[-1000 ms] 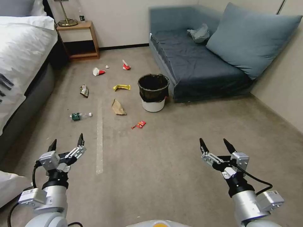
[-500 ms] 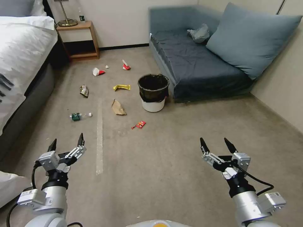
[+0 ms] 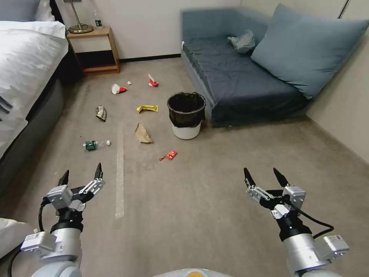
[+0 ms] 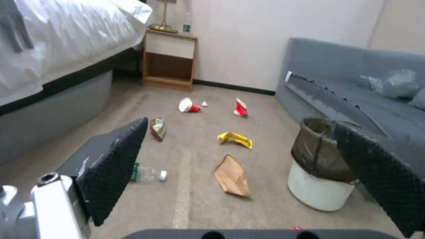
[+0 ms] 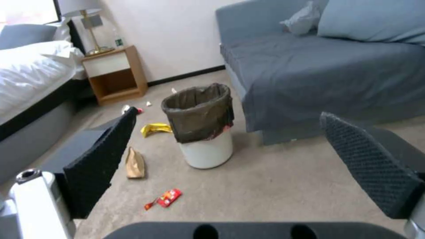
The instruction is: Pick up the trash can from the floor.
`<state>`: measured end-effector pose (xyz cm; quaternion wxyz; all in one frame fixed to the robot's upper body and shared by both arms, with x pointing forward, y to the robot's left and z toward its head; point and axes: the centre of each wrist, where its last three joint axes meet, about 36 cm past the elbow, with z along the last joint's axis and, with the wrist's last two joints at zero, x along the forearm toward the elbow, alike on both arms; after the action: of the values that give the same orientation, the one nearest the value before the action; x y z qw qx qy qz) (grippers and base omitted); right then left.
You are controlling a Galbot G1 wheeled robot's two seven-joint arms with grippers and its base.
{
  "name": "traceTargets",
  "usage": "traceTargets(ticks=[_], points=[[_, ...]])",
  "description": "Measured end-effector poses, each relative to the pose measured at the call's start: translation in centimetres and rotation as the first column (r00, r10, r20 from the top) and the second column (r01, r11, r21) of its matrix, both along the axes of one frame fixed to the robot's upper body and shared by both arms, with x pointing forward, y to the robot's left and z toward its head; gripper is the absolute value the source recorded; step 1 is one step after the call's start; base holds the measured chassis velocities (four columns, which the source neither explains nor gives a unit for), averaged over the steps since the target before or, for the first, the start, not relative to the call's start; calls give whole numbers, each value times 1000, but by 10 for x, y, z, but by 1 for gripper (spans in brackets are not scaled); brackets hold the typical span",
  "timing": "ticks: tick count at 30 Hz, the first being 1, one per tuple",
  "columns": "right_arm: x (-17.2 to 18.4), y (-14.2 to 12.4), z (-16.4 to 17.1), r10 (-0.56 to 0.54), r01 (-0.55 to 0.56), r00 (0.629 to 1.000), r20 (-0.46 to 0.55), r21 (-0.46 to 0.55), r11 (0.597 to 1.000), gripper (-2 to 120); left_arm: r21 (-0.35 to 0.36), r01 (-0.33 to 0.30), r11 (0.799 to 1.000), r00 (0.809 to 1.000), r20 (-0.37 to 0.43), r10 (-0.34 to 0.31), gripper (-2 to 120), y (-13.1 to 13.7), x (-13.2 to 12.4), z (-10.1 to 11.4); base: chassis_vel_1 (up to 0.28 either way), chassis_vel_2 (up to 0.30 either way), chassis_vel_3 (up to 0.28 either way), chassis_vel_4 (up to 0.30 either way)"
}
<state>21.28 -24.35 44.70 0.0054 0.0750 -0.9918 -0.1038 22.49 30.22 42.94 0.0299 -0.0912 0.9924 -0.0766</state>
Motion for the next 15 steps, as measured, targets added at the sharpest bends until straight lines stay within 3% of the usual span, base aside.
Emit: traceTargets(ticks=[15], points=[[1,-2,-6,7,-7,1000,4,1,1000,100,-2,-3,1000,1000,-5,3,100,1,1,-3,-74,71,71,-74]])
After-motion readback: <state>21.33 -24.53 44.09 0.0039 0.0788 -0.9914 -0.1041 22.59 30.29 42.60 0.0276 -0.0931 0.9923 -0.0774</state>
